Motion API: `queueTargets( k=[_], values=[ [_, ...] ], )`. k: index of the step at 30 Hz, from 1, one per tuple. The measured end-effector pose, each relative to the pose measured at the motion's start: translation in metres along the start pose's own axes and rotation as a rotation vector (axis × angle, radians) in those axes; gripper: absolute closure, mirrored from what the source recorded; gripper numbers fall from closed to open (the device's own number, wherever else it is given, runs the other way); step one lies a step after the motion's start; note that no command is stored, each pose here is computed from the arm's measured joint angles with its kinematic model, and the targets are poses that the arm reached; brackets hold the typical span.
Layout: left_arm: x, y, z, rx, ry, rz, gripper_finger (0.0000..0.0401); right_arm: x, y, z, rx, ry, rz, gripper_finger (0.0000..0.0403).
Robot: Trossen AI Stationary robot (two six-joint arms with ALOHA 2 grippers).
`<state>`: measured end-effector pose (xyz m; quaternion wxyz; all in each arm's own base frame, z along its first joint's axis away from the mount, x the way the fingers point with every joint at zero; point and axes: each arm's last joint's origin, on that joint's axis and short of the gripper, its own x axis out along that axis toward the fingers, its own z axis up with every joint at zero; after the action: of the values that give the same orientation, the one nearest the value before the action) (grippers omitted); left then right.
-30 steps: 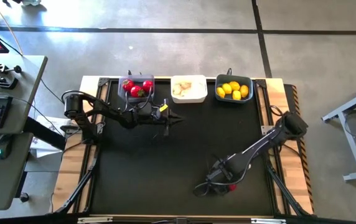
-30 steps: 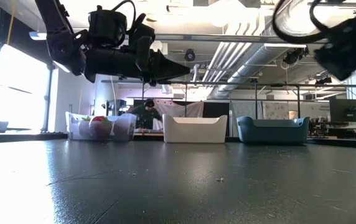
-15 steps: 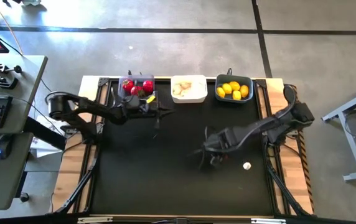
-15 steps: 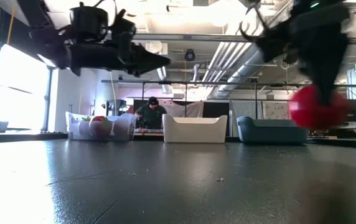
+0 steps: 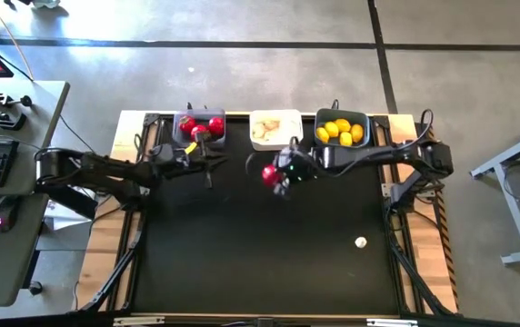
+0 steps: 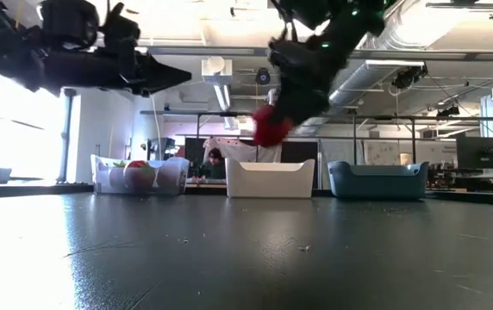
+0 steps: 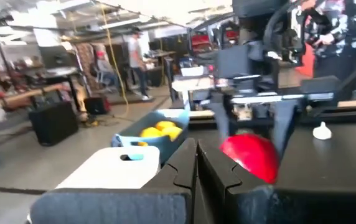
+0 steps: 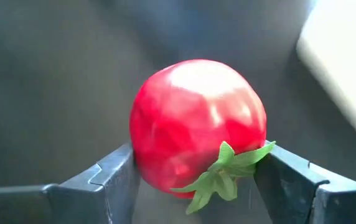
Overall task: Sort produce into baskets
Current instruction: Put the tomato into the black bin
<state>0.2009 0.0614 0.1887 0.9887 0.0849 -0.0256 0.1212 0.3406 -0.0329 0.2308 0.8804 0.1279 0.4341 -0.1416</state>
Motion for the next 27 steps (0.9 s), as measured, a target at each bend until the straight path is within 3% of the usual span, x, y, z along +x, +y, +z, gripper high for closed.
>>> queueTargets(
  k=[6, 11, 21, 27],
  values=[
    [-0.009, 0.003, 0.005, 0.04, -0.019, 0.097, 0.0398, 0.013, -0.023, 0.016, 0.057, -0.365, 0.036, 0.0147],
    [-0.01, 0.003, 0.004, 0.079, 0.009, 0.141, 0.037, 0.016, -0.039, 0.016, 0.197, -0.641, 0.1, 0.0147],
    [0.006, -0.012, 0.032, 0.228, -0.079, 0.112, 0.0252, -0.003, -0.044, 0.024, 0.44, -1.004, 0.242, 0.0147],
    [0.025, -0.016, 0.06, 0.344, -0.104, 0.247, 0.0179, -0.013, -0.043, 0.034, 0.526, -1.092, 0.281, 0.0147]
  ],
)
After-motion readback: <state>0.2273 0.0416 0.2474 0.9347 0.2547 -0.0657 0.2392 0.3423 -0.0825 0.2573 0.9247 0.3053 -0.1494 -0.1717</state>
